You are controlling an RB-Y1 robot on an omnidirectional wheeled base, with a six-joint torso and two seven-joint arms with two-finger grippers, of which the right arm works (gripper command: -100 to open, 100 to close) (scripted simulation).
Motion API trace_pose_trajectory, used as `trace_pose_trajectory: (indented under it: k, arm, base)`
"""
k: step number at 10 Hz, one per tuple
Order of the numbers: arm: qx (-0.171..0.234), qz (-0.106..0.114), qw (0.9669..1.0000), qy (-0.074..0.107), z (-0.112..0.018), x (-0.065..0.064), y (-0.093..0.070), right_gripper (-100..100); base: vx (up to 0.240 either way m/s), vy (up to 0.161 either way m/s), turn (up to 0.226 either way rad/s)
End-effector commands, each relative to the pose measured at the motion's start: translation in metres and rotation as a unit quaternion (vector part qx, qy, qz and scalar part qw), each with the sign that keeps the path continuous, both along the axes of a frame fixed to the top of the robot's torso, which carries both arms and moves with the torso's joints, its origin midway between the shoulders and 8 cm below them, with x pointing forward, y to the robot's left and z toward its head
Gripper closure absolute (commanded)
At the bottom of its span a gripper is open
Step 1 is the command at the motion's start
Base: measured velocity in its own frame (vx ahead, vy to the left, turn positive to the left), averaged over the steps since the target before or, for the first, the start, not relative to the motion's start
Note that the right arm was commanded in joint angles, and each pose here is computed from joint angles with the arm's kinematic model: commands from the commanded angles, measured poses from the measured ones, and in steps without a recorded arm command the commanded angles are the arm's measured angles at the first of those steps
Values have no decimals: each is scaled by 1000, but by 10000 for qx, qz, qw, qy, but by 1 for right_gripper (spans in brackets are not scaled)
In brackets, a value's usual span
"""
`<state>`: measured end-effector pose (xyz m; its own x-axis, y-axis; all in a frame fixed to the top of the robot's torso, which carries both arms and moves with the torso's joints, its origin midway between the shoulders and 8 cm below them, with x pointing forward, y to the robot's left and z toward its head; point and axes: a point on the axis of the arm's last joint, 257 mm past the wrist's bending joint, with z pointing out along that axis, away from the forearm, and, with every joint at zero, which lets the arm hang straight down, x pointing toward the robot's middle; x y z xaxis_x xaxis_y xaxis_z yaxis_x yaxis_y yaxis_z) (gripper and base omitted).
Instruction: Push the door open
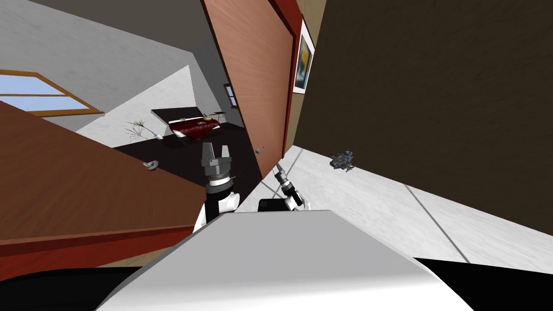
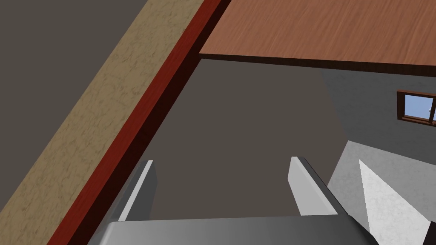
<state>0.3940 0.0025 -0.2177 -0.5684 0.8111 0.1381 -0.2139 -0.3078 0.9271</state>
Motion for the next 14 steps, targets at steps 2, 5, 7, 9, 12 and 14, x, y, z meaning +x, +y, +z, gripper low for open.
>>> trace_pose_trajectory:
  k: [2,5,7,9,12,14]
  arm:
    - [-134,250,9995,102,-18,-9,18,-100]
    - [-295,506,9981,208,-37,-18,34,-100]
    - [-419,687,9964,279,-51,-26,45,-100]
    - [-552,866,9941,347,-66,-34,55,-100]
    - [-722,1078,9906,424,-83,-44,65,-100]
    - [-857,1233,9875,478,-96,-51,71,-100]
  base:
    - [148,6,-35]
    - [143,14,-25]
    - [135,-7,-27]
    - [139,6,-29]
    - [143,4,-20]
    - [149,13,-28]
